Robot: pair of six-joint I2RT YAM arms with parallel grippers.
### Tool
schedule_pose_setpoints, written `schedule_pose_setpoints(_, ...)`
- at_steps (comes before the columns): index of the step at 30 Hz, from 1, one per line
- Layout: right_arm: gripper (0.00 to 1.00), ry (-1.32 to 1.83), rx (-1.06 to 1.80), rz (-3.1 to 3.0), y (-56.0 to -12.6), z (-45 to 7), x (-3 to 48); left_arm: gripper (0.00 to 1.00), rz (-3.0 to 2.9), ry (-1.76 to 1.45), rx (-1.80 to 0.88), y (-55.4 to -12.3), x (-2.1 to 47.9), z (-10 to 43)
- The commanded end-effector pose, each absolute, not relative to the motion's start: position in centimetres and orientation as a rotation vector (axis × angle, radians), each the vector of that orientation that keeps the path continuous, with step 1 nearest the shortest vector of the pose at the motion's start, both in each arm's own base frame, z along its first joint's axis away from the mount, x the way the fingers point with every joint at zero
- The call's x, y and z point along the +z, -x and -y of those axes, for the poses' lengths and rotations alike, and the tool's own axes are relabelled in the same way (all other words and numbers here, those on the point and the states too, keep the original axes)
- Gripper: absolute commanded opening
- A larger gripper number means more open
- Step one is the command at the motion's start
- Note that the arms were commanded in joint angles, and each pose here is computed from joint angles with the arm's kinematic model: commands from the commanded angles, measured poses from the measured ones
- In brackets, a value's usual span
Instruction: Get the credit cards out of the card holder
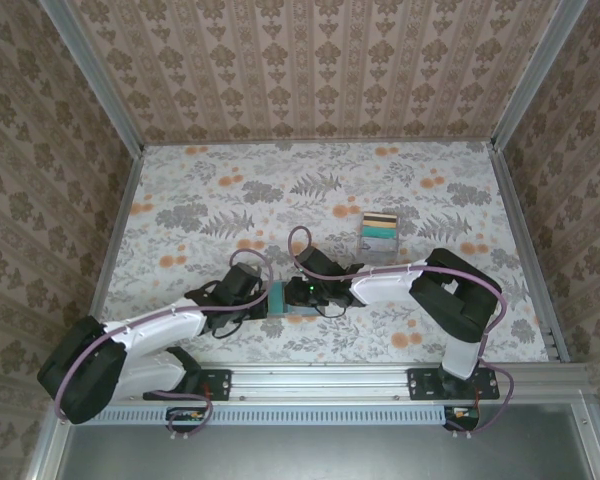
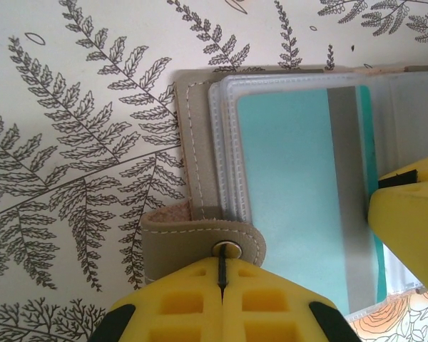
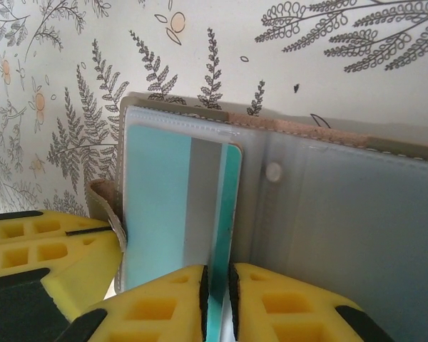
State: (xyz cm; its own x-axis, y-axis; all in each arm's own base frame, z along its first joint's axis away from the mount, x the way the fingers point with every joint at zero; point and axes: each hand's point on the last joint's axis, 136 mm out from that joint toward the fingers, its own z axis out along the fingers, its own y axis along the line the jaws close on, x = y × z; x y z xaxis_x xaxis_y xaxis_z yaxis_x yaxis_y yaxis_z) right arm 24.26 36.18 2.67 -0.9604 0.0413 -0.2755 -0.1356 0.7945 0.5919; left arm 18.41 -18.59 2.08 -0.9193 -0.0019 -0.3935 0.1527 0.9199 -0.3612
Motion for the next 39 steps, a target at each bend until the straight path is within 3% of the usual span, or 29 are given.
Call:
schedule_pose_setpoints(1, 0.21, 0.048, 0.909, -2.745, -23.8, -35.4, 1.3, 0.00, -2.756, -0.121, -0.461, -17.5, 0.9, 17.5)
schedule_pose_setpoints(7, 0.14, 0.042, 0.981, -2.732, -23.8, -36.2, 1.4, 0.00, -2.758, -0.129, -0.469, -17.4, 0.9, 17.7)
schedule_pose_setpoints(12, 0.00, 0.028, 0.975, -2.722, -23.9, -35.8, 1.6, 0.00, -2.761, -0.132, -0.462, -17.4, 0.9, 17.7)
schedule_pose_setpoints(29, 0.00, -0.009, 0.985, -2.678, -24.2, -33.8, 2.6, 0.00, -2.774, -0.103, -0.420, -17.4, 0.7, 17.0)
schedule_pose_setpoints(32, 0.17, 0.006, 1.005, -2.680, -24.2, -34.2, 2.4, 0.00, -2.777, -0.105, -0.420, -17.3, 0.6, 17.0)
schedule_pose_setpoints(39, 0.19, 0.002, 1.053, -2.678, -24.3, -35.0, 1.7, 0.00, -2.784, -0.113, -0.419, -17.2, 0.5, 17.1)
